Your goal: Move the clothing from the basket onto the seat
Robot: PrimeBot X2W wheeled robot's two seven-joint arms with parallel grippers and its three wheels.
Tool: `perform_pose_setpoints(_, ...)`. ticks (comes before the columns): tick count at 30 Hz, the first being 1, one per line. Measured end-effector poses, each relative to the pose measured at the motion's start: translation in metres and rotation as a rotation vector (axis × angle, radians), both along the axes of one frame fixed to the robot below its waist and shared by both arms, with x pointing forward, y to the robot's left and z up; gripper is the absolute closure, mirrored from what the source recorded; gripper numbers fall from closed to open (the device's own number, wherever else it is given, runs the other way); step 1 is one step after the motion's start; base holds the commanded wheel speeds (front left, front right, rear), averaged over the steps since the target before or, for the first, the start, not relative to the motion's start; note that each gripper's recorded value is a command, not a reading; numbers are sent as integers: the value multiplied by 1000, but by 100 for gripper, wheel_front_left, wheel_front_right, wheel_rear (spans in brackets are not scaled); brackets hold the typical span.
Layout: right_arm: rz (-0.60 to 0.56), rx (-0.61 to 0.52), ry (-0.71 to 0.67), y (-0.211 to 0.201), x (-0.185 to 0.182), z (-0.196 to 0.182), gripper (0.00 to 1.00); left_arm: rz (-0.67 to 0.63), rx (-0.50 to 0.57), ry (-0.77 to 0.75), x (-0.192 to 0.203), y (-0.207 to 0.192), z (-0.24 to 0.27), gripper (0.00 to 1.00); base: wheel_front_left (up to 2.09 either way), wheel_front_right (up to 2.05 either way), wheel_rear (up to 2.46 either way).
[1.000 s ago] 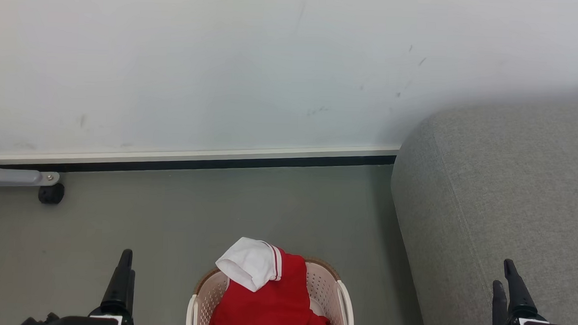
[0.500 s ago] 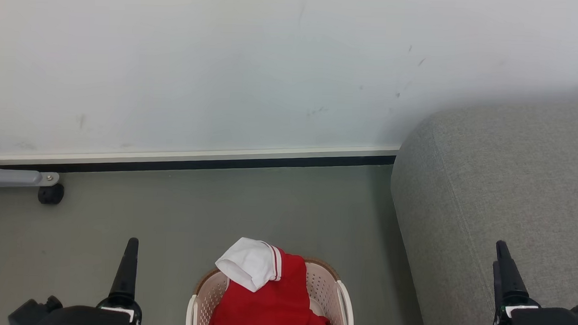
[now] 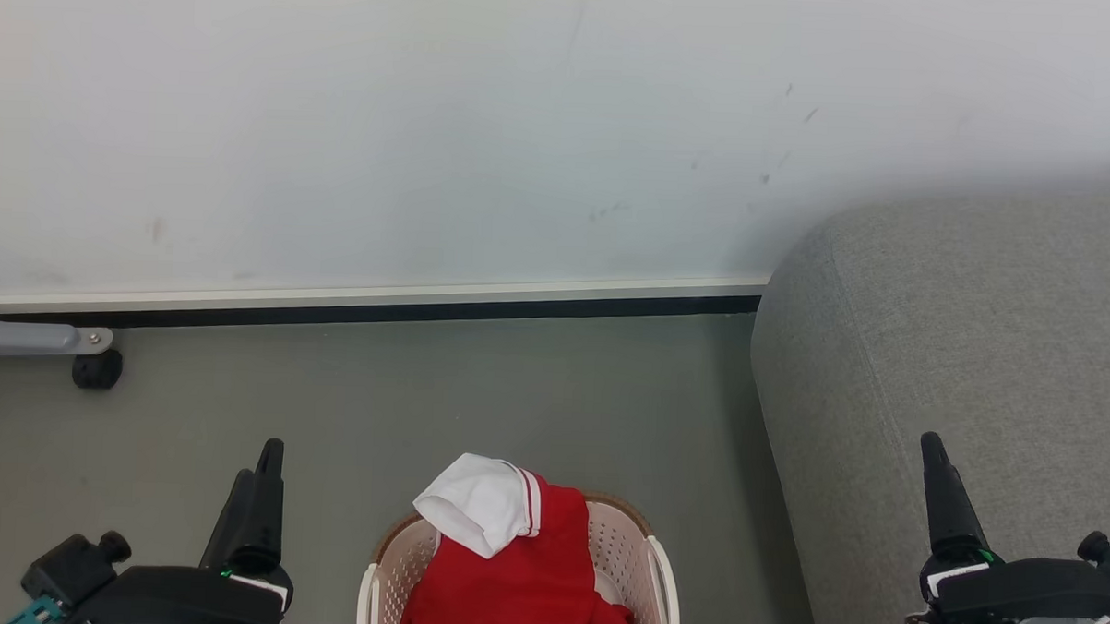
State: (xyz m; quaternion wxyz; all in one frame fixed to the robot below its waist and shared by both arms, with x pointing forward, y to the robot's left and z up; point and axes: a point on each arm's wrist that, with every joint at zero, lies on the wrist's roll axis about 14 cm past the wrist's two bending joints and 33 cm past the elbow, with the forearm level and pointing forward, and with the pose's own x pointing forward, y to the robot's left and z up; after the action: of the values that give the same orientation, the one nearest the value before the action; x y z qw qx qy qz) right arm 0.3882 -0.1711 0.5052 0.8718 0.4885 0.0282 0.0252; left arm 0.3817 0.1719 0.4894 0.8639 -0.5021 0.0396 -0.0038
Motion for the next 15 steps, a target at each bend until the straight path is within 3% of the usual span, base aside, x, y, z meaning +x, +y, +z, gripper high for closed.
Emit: perform_pose_setpoints(15,73,-315,-34,16,4,2,0,-40,325,-16,3,-4,2,0,0,0,0)
